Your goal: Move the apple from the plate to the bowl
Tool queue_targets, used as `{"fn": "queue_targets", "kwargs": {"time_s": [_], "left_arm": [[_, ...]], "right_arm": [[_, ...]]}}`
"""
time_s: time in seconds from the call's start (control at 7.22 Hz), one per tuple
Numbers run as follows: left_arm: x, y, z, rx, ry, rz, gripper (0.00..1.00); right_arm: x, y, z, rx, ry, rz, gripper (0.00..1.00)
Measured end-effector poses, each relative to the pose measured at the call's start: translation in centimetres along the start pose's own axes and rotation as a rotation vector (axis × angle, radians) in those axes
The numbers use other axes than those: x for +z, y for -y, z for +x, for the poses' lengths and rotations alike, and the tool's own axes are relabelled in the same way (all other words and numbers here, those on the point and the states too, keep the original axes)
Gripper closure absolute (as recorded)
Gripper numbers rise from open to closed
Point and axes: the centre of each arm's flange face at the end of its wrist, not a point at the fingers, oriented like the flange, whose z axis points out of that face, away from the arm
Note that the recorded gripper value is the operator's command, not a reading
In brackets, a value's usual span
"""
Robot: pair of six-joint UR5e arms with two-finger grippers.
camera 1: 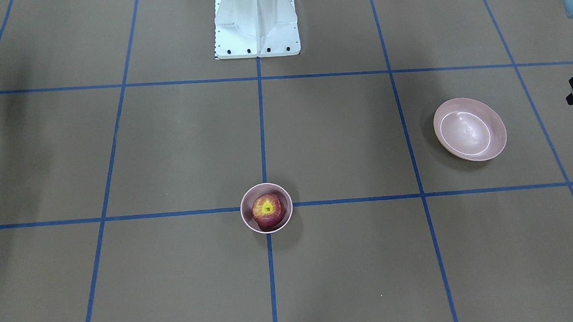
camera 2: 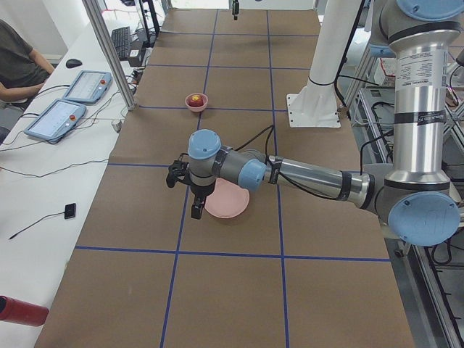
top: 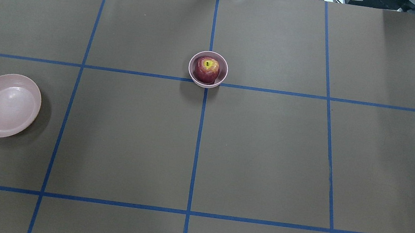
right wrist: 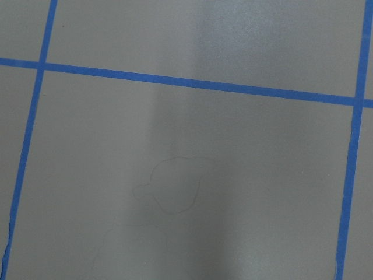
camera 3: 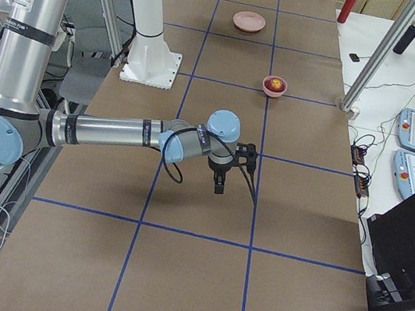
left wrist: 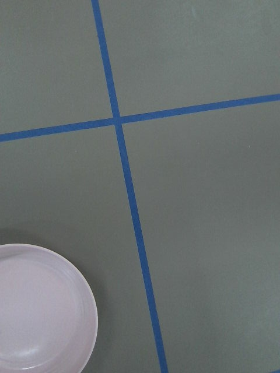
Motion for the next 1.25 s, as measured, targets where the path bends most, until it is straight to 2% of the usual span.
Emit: {"fn": "queue_targets", "kwargs": {"time_s": [0.83,1.25], "left_arm": [[0.0,0.0,0.0,-0.003,0.0,-0.001,0.02],[-0.1,0.1,0.2,0.002,-0.002,0.002,0.02]], "right_arm": [[1.3,-0.2,0.6,-0.088,-0.03,-0.021,0.01],[1.4,-0.1,1.0,-0.097,-0.033,-0.022,0.01]]}}
